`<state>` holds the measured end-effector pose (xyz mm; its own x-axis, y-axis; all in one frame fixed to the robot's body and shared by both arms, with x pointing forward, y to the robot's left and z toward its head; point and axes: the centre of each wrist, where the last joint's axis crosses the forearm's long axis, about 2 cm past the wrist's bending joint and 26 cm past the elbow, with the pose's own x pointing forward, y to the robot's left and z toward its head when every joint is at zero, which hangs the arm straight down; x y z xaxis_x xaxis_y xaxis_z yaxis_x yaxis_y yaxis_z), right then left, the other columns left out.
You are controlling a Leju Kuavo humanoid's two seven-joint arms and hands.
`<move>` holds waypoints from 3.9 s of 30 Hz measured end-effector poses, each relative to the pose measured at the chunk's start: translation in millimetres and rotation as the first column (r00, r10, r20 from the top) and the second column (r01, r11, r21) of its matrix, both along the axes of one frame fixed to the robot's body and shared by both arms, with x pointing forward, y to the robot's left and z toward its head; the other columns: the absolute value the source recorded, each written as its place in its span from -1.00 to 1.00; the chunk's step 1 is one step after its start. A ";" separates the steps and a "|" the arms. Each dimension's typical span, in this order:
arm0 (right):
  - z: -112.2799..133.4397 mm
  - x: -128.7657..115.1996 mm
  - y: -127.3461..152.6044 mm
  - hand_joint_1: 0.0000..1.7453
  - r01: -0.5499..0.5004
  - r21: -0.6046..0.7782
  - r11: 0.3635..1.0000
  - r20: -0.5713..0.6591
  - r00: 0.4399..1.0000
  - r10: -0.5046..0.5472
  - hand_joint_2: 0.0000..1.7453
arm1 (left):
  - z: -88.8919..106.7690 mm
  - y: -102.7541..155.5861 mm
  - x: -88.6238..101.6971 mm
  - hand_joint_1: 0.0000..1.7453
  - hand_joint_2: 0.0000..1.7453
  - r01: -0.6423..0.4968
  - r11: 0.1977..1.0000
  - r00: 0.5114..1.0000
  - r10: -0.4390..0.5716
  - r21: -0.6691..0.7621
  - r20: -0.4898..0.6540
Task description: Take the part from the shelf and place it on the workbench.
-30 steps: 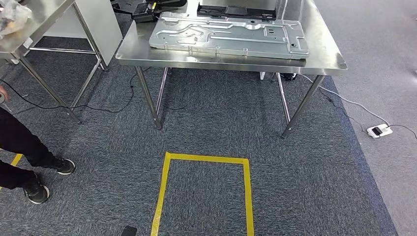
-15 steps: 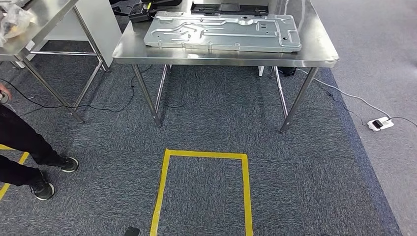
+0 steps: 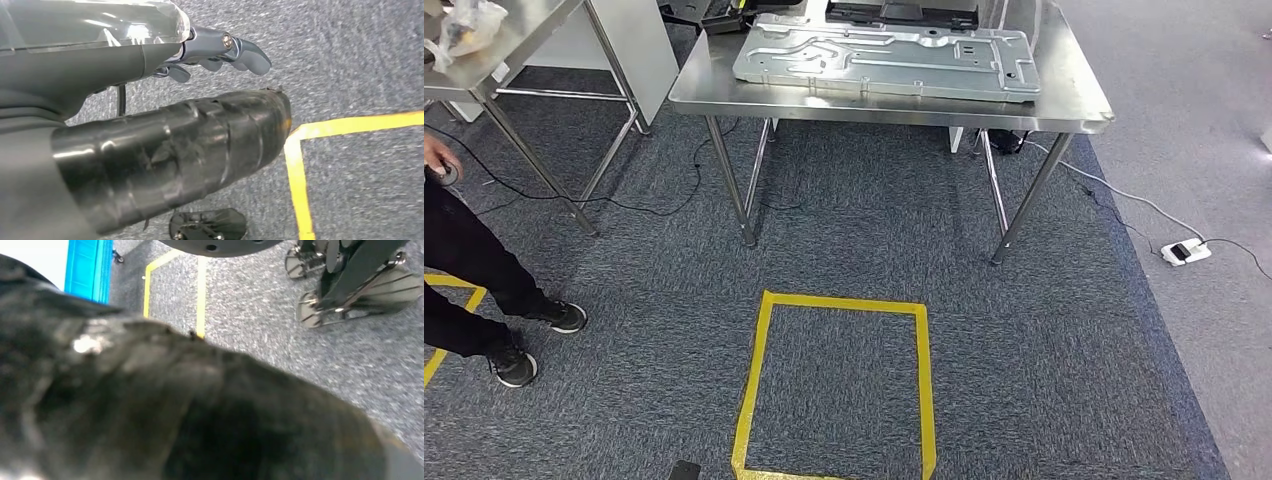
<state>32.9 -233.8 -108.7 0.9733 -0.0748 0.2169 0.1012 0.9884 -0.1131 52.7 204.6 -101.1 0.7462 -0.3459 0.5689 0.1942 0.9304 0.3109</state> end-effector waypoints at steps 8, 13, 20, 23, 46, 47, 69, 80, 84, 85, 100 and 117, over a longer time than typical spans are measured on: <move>-0.2 -0.9 -0.6 -1.00 0.002 0.008 1.000 0.000 1.000 -0.002 -1.00 | 0.0 -0.1 -0.2 -1.00 -1.00 -0.002 1.000 1.000 0.002 -0.001 0.000; -0.2 -0.8 -0.7 -1.00 0.012 0.012 1.000 -0.006 1.000 -0.012 -1.00 | -0.1 0.1 -0.3 -1.00 -1.00 -0.002 1.000 1.000 0.002 -0.001 0.001; -0.3 -1.8 -0.7 -1.00 0.041 0.019 0.999 -0.017 0.999 -0.041 -1.00 | -0.3 0.6 -1.6 -1.00 -1.00 -0.002 1.000 1.000 0.002 -0.001 -0.002; 0.0 1.0 0.0 -1.00 0.042 0.026 0.999 -0.012 0.999 -0.042 -1.00 | -0.5 1.6 -1.8 -1.00 -1.00 -0.002 1.000 1.000 0.002 0.000 -0.002; -0.2 -0.7 -0.3 -1.00 0.022 0.035 0.999 -0.035 0.999 -0.020 -1.00 | -0.6 1.8 -1.8 -1.00 -1.00 -0.003 1.000 1.000 0.003 -0.005 0.000; -0.3 -1.2 -0.2 -1.00 0.019 0.036 0.999 -0.039 0.999 -0.018 -1.00 | -0.7 1.8 -2.9 -1.00 -1.00 -0.003 1.000 1.000 0.003 -0.005 -0.002; -0.4 -8.0 4.7 -1.00 -0.015 0.058 0.998 -0.089 0.996 0.021 -1.00 | -1.1 0.7 -6.6 -1.00 -1.00 -0.009 1.000 1.000 0.009 -0.016 -0.017; -0.3 -9.1 6.0 -1.00 -0.026 0.057 0.998 -0.089 0.996 0.031 -1.00 | -1.4 0.1 -10.2 -1.00 -1.00 -0.010 1.000 1.000 0.010 -0.019 -0.027; 0.0 -7.8 8.2 -1.00 -0.025 0.060 0.998 -0.087 0.996 0.030 -1.00 | -1.6 1.0 -10.5 -1.00 -1.00 -0.012 1.000 1.000 0.012 -0.018 -0.028; 0.1 -7.8 8.7 -1.00 -0.024 0.061 0.998 -0.087 0.996 0.030 -1.00 | -1.7 1.3 -10.1 -1.00 -1.00 -0.013 1.000 1.000 0.013 -0.019 -0.028; 0.0 -9.3 9.1 -1.00 -0.021 0.058 0.998 -0.090 0.996 0.026 -1.00 | -1.4 0.3 -8.9 -1.00 -1.00 -0.020 1.000 0.999 0.019 -0.022 -0.027; 0.4 -9.7 11.6 -1.00 -0.024 0.055 0.998 -0.091 0.995 0.029 -1.00 | -1.6 2.0 -8.6 -1.00 -1.00 -0.023 1.000 0.999 0.022 -0.020 -0.026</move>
